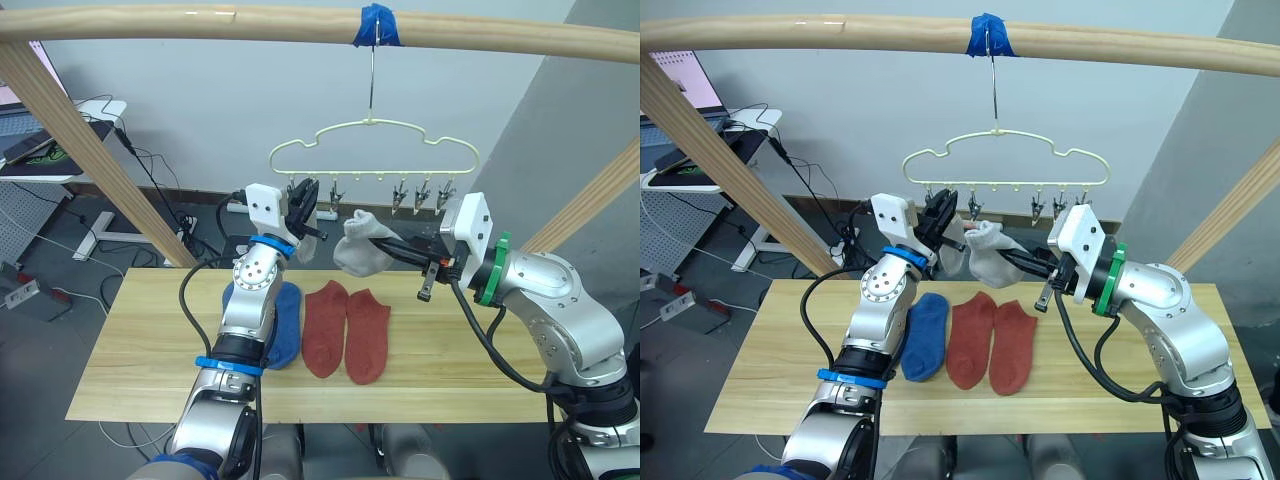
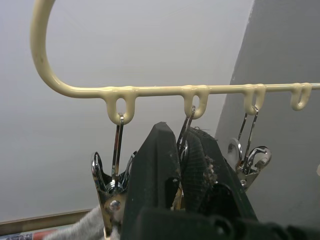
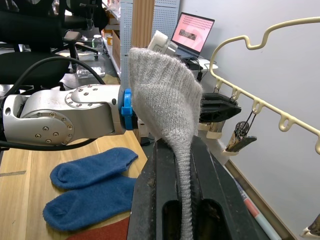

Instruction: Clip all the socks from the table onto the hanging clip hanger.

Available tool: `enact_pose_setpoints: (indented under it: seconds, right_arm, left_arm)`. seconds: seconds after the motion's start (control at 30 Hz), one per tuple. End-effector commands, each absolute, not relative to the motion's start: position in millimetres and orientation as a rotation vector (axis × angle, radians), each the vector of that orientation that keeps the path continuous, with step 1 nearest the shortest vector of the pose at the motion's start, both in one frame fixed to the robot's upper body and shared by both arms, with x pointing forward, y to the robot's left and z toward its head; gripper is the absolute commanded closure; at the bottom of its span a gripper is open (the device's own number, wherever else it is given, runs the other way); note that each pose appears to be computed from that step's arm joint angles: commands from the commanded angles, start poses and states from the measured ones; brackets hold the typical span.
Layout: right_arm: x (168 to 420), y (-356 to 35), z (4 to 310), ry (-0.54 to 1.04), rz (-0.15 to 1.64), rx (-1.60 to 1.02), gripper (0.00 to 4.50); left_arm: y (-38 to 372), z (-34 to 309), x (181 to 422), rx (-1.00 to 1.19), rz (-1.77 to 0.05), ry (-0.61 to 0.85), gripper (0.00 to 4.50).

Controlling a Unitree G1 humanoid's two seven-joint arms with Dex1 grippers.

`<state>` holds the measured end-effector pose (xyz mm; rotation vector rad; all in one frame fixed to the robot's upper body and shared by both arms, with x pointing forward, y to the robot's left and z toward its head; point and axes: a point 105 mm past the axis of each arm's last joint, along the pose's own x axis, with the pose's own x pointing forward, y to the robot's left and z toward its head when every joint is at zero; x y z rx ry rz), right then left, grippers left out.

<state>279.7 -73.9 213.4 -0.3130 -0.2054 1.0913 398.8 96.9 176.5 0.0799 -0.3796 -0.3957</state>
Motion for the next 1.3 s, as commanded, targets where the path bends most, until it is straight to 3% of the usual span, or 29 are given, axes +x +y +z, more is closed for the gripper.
enact_pose_setpoints:
  seconds: [0.03, 0.13, 0.27, 0.4, 0.53, 0.9, 1.3]
  right_arm:
    - [274, -72, 219, -0.241, 1.097, -0.324, 4.5]
    - [280, -75, 203, -0.179, 1.079, -0.388, 4.5]
    - [298, -81, 157, -0.002, 1.077, -0.584, 4.5]
    - [315, -73, 148, -0.028, 1.065, -0.671, 4.5]
    - [322, -59, 155, -0.107, 1.06, -0.731, 4.5]
    - [317, -44, 164, -0.304, 1.031, -1.006, 4.5]
    - [320, -48, 179, -0.371, 0.953, -1.039, 4.5]
  left_arm:
    - [93, 192, 394, 0.088, -0.41, -0.445, 4.37]
    - [92, 189, 395, 0.073, -0.426, -0.406, 4.37]
    - [94, 172, 396, -0.198, -0.544, -0.099, 4.37]
    - [99, 164, 377, -0.54, -0.679, 0.221, 4.37]
    - [104, 170, 362, -0.726, -0.762, 0.381, 4.37]
    - [95, 195, 364, -1.064, -0.769, 0.431, 4.37]
    - [100, 187, 362, -1.024, -0.751, 0.476, 4.37]
